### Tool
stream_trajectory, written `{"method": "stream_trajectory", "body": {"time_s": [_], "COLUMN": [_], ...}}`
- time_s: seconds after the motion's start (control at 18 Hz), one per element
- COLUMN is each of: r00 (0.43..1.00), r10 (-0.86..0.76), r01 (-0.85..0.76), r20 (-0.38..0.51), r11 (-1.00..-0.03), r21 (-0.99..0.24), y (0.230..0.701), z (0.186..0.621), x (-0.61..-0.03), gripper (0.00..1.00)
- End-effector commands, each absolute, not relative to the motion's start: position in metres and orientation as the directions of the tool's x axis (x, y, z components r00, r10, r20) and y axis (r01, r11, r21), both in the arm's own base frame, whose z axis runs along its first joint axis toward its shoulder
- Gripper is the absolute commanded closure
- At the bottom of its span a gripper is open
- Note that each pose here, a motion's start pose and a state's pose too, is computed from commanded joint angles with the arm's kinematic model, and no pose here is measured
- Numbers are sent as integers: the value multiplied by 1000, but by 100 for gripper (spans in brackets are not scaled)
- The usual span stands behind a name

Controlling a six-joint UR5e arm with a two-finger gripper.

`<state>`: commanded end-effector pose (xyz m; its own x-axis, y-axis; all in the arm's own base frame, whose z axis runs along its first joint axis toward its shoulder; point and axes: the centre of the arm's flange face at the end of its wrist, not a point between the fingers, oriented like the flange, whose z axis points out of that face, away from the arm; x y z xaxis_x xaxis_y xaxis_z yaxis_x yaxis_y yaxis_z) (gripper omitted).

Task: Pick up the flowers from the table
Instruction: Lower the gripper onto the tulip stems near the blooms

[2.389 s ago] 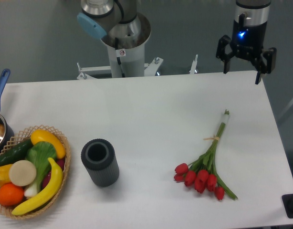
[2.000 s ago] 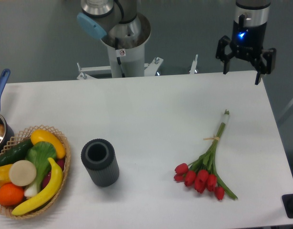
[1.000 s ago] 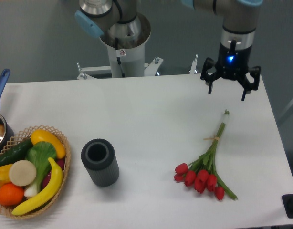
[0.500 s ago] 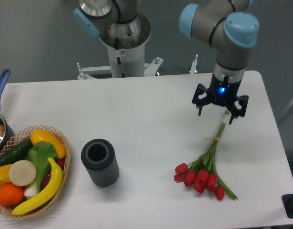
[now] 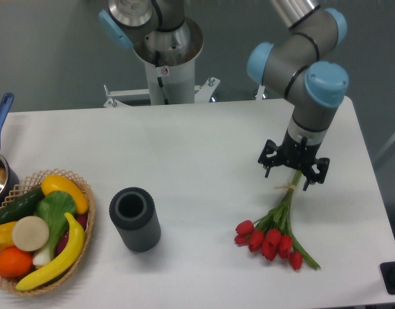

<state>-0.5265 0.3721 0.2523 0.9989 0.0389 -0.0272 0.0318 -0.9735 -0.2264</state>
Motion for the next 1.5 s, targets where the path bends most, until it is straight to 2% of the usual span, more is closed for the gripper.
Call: {"method": "stream_trajectory", "body": {"time_s": [0.28, 0.61, 1.44, 1.5], "r00": [999, 1000, 998, 998], "r10": [20, -28, -63, -64], "r01": [11, -29, -59, -60], "r20": [-37, -8, 16, 16], "r11": [-974, -977, -980, -981], "r21": [-228, -213, -188, -184], "y": [385, 403, 404, 404], "z": [233, 202, 181, 180], "x": [-557, -551, -542, -541], "gripper": [0, 0, 0, 3]}}
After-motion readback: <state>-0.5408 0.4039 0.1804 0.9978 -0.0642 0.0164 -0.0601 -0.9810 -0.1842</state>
